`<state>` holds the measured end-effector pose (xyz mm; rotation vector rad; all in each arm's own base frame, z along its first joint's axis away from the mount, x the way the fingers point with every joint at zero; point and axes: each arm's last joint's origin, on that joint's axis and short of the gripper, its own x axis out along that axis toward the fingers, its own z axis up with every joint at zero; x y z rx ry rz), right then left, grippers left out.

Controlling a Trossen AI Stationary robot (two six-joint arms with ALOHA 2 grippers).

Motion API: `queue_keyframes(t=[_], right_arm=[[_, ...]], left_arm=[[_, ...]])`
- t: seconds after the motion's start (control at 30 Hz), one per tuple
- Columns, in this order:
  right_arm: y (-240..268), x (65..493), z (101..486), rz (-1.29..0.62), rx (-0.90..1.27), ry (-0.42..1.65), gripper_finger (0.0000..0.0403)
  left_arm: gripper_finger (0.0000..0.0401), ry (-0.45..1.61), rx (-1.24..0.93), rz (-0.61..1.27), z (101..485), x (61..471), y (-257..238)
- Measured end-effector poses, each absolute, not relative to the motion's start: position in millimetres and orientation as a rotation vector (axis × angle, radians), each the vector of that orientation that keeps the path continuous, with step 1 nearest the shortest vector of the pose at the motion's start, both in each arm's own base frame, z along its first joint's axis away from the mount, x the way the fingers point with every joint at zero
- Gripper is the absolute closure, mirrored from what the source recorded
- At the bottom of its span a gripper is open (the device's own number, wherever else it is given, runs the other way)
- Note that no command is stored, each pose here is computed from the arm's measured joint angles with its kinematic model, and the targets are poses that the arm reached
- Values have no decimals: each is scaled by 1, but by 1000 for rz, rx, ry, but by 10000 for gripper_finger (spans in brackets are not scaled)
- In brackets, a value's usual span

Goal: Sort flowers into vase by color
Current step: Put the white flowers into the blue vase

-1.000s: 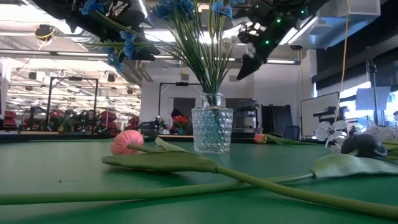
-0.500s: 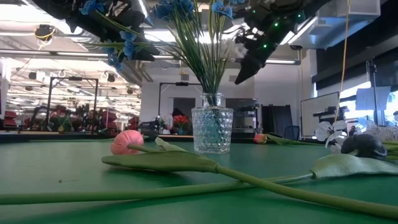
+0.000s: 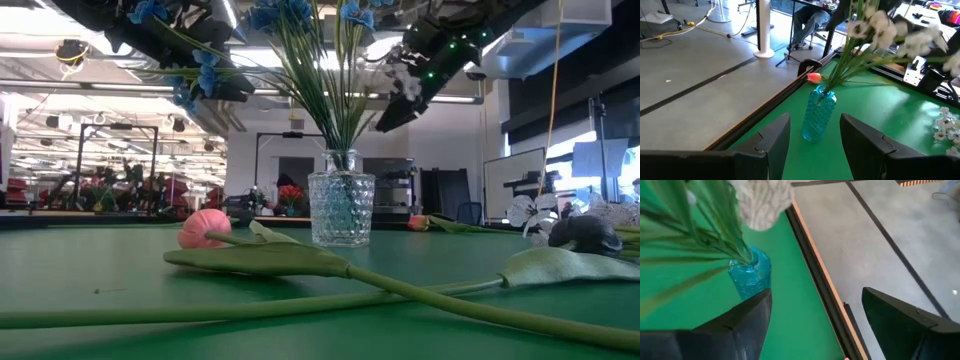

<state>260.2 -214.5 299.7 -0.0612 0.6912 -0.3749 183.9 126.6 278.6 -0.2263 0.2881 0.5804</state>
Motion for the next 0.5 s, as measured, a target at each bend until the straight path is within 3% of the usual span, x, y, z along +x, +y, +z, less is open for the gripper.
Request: queue_keyframes(t=[0.13, 0.5], right_arm=[[-217, 260, 298, -353, -45, 685, 112], [-215, 264, 299, -231, -19, 614, 210]], left_arm=[[233, 291, -227, 582, 278, 184, 127], [233, 291, -225, 589, 278, 184, 127]])
